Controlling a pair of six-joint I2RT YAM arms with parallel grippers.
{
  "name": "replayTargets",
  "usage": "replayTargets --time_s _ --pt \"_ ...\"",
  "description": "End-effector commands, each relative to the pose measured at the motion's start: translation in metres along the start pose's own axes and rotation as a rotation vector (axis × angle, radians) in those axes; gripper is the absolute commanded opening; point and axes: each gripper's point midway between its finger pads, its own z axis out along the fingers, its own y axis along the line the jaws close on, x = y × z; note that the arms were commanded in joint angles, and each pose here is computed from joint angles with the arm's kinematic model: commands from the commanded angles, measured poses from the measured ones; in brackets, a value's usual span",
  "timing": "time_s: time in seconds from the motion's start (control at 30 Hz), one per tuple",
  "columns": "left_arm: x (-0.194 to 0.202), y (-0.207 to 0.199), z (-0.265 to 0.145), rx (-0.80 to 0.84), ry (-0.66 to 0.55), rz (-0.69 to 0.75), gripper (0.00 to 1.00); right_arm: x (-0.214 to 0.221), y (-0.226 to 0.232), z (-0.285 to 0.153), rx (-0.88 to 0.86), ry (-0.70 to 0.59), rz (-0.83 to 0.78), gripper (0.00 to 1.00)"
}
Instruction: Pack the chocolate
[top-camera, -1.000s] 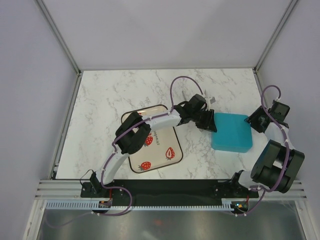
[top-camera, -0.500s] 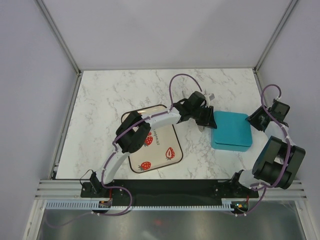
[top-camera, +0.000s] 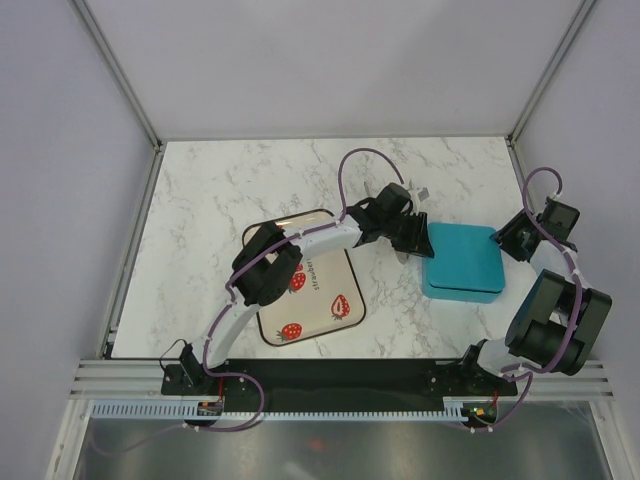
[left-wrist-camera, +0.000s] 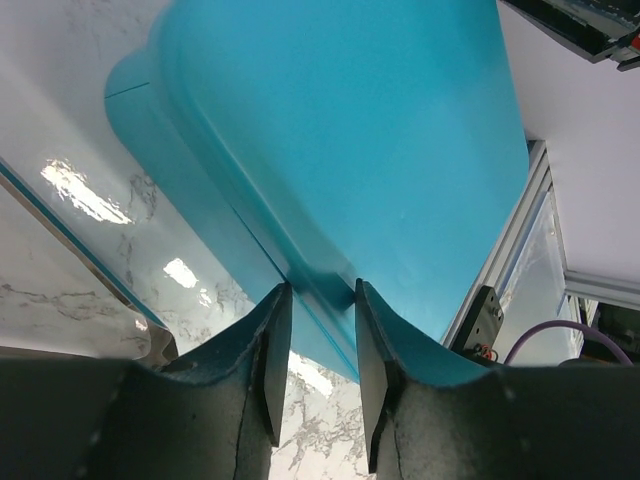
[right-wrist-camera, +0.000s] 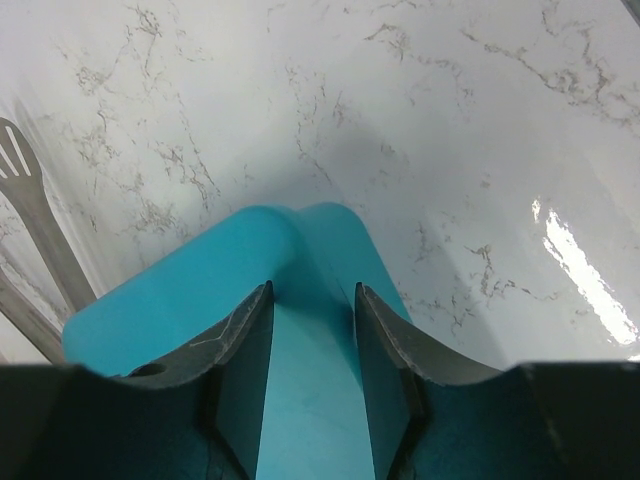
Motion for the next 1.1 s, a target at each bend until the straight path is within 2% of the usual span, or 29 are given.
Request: replayTargets --time_s 0.0,0.63,0.87,1.07 --pt "-0.007 -0.013 -0.008 0.022 -0.025 0.019 0.40 0.004 0.000 -0.002 0.004 0.019 -0.003 0.47" --pt "0.007 -0.019 -0.020 0.022 -0.004 0.037 0.41 0.006 -0.009 -0.016 0.079 0.031 -0.008 0.53" --pt "0.012 -0.016 -0.020 0.017 0.006 0.032 0.43 -0.013 -0.008 -0.028 0.120 -0.011 0.002 0.68" --pt "0.010 -0.020 -0.023 0.021 -0.001 0.040 0.46 -0.032 -0.004 -0.046 0.166 -0.047 0.023 0.72"
